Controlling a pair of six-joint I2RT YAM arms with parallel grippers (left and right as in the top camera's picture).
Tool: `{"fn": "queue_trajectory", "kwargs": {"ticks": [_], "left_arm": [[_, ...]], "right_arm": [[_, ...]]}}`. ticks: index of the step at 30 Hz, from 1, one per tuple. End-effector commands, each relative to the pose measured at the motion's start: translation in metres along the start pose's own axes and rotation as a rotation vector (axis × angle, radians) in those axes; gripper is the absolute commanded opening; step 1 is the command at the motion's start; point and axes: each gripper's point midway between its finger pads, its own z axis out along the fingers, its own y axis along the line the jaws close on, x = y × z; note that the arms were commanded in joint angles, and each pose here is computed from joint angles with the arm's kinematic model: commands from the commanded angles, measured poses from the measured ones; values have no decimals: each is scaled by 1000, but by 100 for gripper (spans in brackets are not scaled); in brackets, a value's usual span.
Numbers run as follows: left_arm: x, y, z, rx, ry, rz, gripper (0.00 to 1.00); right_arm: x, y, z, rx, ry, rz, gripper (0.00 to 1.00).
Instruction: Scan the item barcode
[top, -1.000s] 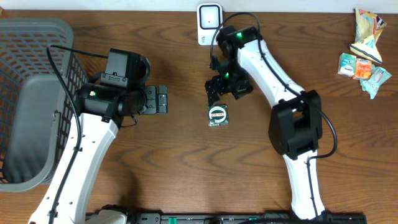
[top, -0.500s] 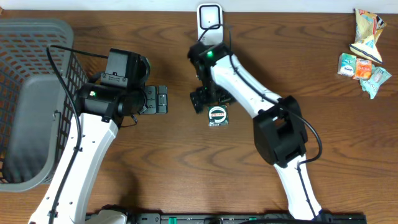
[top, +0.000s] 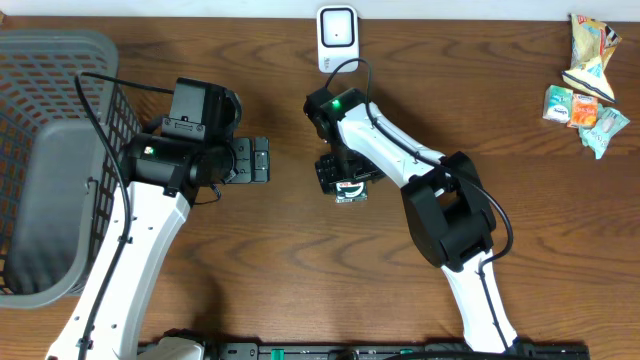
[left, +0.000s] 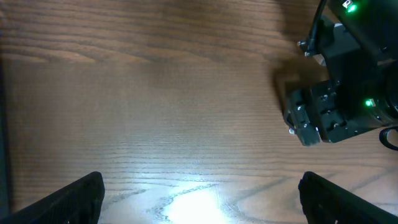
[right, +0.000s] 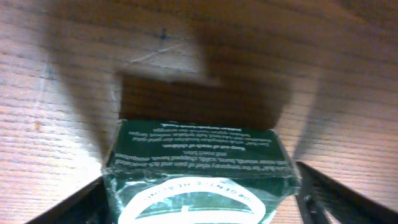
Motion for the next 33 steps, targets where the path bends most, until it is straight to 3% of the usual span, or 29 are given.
{"fn": "queue_trajectory", "kwargs": {"ticks": [1,4,19,33], "left_arm": [[-4,0,-5,-2,-18,6,98],[-4,0,-5,-2,-18,6,98],[-4,0,-5,-2,-19,6,98],[-4,0,-5,-2,-18,6,97]], "right_arm": [[5,3,-2,-10,5,12,75],[7,5,-2,-22,17,12,67],[8,4,4,-25,20,29,67],[4,4,15,-145,40,22,63]]}}
